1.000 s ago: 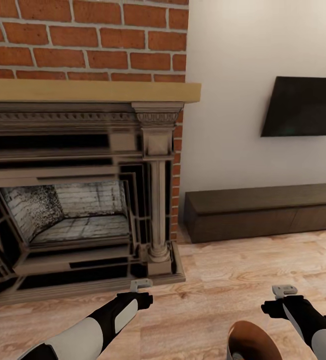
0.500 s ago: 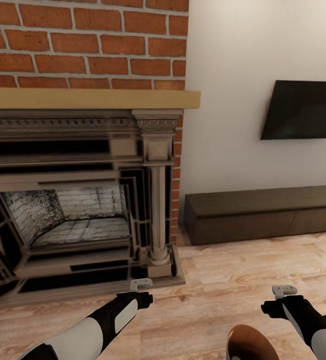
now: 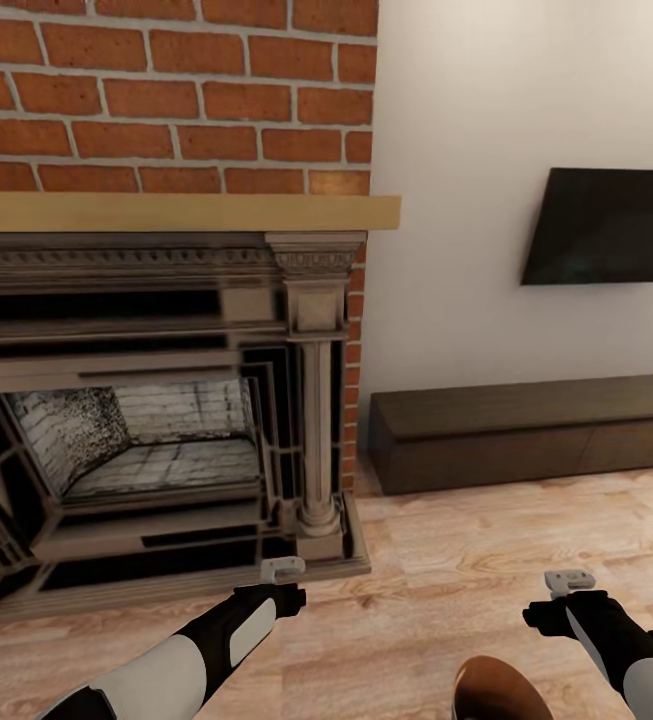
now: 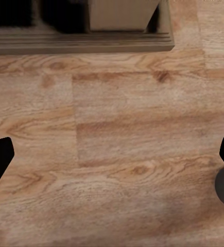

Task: Put the three can of soda from the living room inside the tash can in the kitchen.

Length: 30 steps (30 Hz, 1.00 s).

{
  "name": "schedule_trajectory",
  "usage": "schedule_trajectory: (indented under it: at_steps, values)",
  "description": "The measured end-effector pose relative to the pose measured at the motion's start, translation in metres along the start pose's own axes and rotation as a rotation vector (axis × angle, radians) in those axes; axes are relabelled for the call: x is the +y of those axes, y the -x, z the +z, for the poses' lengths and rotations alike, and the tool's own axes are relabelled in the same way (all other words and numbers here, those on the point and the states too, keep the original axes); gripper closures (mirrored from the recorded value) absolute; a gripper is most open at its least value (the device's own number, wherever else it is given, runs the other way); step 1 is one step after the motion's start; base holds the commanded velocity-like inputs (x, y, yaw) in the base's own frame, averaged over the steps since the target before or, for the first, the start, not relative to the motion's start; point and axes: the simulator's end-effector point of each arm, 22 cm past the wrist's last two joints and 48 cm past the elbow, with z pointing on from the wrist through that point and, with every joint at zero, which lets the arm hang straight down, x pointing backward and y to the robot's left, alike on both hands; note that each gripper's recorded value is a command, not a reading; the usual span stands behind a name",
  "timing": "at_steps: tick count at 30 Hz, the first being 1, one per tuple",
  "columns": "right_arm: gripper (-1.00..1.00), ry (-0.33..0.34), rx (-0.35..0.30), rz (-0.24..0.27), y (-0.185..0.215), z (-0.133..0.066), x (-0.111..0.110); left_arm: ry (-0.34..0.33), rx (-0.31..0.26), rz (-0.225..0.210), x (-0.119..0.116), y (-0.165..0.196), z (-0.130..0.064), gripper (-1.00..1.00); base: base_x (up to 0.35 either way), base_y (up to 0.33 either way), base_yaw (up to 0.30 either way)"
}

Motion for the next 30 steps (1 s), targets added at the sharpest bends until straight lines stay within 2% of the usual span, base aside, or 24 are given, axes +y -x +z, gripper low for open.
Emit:
schedule_trajectory:
  at_steps: [30]
  values:
    - [-1.00,0.000,0.003,-0.001,0.027,-0.044,-0.011,0.000,0.001,0.000,-0.007,0.032,-0.042,-1.00,0.000,0.000,0.000]
